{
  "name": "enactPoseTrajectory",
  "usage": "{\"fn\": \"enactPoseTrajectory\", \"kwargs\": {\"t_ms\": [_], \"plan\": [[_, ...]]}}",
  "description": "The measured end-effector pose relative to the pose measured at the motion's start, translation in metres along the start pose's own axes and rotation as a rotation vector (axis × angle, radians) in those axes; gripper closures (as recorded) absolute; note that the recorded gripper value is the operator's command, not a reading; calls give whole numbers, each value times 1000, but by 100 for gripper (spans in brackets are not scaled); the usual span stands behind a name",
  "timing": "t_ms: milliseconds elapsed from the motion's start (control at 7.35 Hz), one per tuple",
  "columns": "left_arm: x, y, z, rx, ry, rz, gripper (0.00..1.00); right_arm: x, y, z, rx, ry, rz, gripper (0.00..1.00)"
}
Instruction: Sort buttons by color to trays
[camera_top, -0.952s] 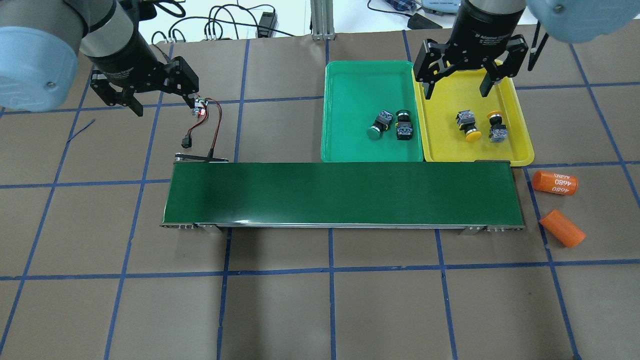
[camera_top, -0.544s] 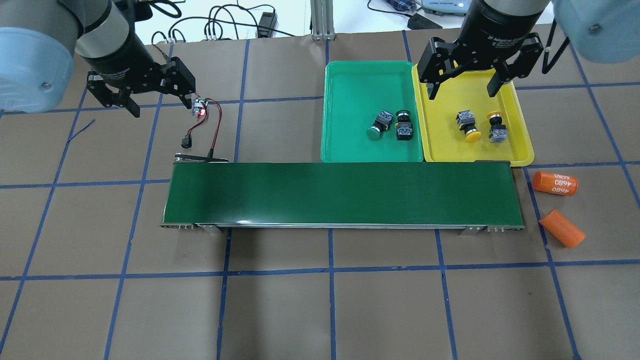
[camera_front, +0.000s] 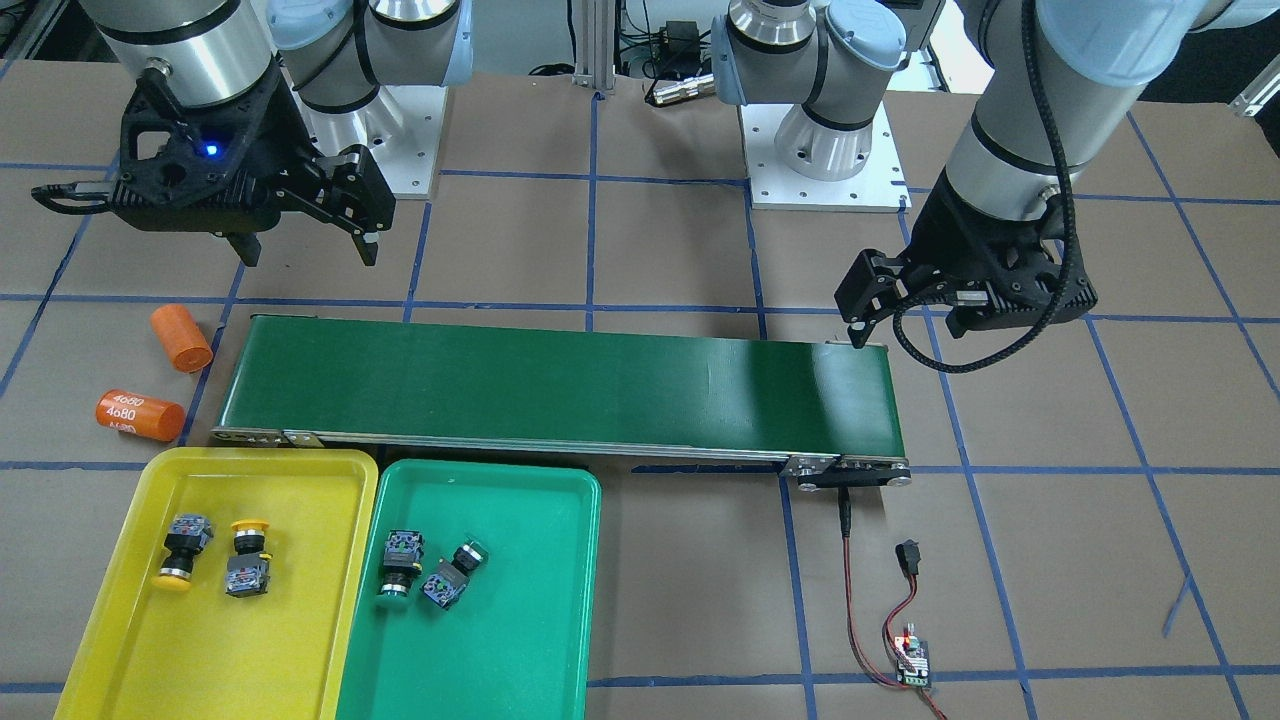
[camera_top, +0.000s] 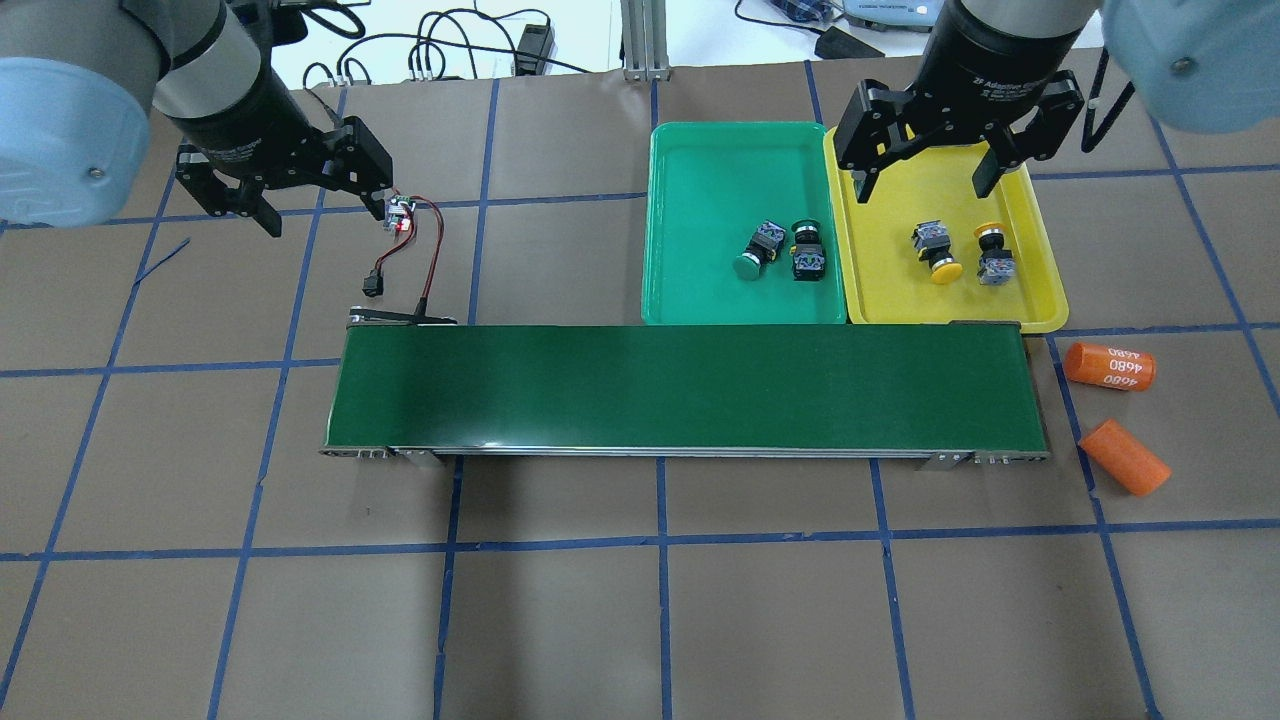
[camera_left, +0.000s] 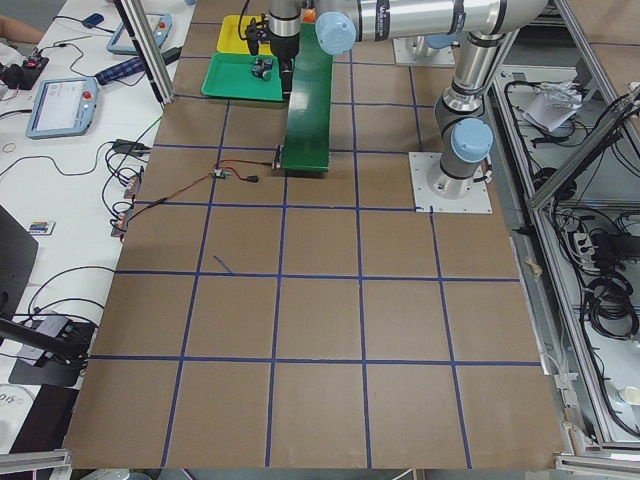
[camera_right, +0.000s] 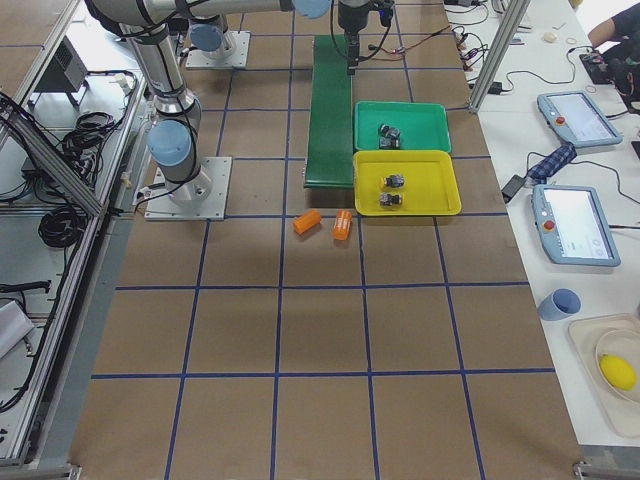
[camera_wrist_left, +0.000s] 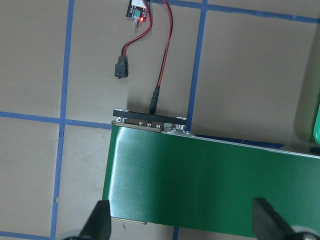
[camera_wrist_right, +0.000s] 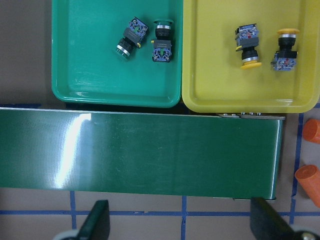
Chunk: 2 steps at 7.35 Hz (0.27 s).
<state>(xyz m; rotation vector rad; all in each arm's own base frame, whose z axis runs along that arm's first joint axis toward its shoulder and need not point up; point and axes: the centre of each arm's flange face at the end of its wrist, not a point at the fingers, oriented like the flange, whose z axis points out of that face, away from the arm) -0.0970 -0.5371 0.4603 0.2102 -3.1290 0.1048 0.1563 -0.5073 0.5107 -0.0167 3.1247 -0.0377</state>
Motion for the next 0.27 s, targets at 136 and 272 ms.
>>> {"fn": "enactPoseTrajectory", "kwargs": {"t_ms": [136, 272], "plan": [[0, 0, -1, 2, 0, 0, 0, 0, 0, 0, 0, 0, 0, 0], [0, -1, -1, 2, 0, -1, 0, 0, 0, 0, 0, 0, -1, 0]]}}
